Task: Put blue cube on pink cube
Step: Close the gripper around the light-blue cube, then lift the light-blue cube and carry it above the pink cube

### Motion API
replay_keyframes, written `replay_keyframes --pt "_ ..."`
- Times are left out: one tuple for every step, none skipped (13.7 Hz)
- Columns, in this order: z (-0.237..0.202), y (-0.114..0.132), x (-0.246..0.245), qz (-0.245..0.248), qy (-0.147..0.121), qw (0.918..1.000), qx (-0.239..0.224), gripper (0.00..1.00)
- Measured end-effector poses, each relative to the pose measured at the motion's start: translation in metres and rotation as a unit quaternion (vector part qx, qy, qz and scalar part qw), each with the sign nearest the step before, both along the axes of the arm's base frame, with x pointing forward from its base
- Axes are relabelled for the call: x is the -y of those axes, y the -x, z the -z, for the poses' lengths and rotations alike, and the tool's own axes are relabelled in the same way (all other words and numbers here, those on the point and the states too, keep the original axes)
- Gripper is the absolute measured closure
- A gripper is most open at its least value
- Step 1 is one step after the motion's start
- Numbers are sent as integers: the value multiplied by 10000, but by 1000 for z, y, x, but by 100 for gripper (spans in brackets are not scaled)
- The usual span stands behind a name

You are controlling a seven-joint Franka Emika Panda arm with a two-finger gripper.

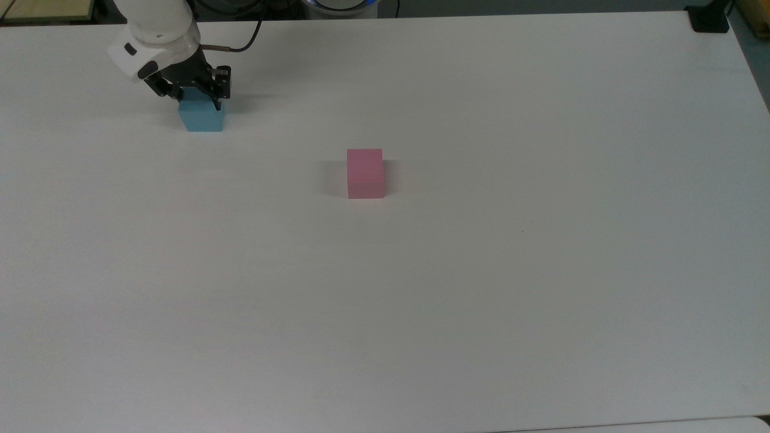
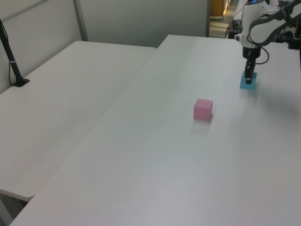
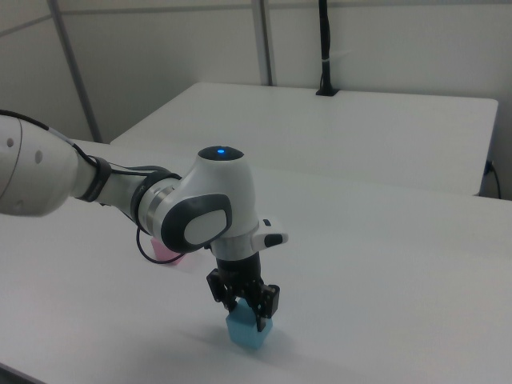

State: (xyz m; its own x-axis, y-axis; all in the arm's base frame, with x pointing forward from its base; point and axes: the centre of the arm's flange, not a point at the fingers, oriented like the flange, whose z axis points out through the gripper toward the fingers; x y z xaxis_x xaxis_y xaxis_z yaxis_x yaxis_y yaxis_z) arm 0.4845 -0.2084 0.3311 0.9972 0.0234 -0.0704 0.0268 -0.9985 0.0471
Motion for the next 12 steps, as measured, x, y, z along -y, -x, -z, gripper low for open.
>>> replay_keyframes --pt "-2 0 0 -31 5 10000 13 41" --pt "-5 -1 1 -82 13 10000 45 41" --pt "-10 0 2 -138 20 9999 71 41" --pt "-22 2 5 -212 6 9998 52 41" --pt "-31 5 7 -224 -7 9997 23 41" --pt "-45 7 11 -228 -22 9997 -6 41" --pt "-60 9 15 -212 -32 9998 -27 41" --pt "-76 10 17 -202 -42 9998 -49 41" --pt "-95 10 19 -185 -49 9998 -69 41" --pt "-114 10 20 -163 -54 9998 -88 41" --pt "-135 9 21 -144 -59 9998 -109 41" --pt "-167 8 22 -119 -64 9998 -138 41"
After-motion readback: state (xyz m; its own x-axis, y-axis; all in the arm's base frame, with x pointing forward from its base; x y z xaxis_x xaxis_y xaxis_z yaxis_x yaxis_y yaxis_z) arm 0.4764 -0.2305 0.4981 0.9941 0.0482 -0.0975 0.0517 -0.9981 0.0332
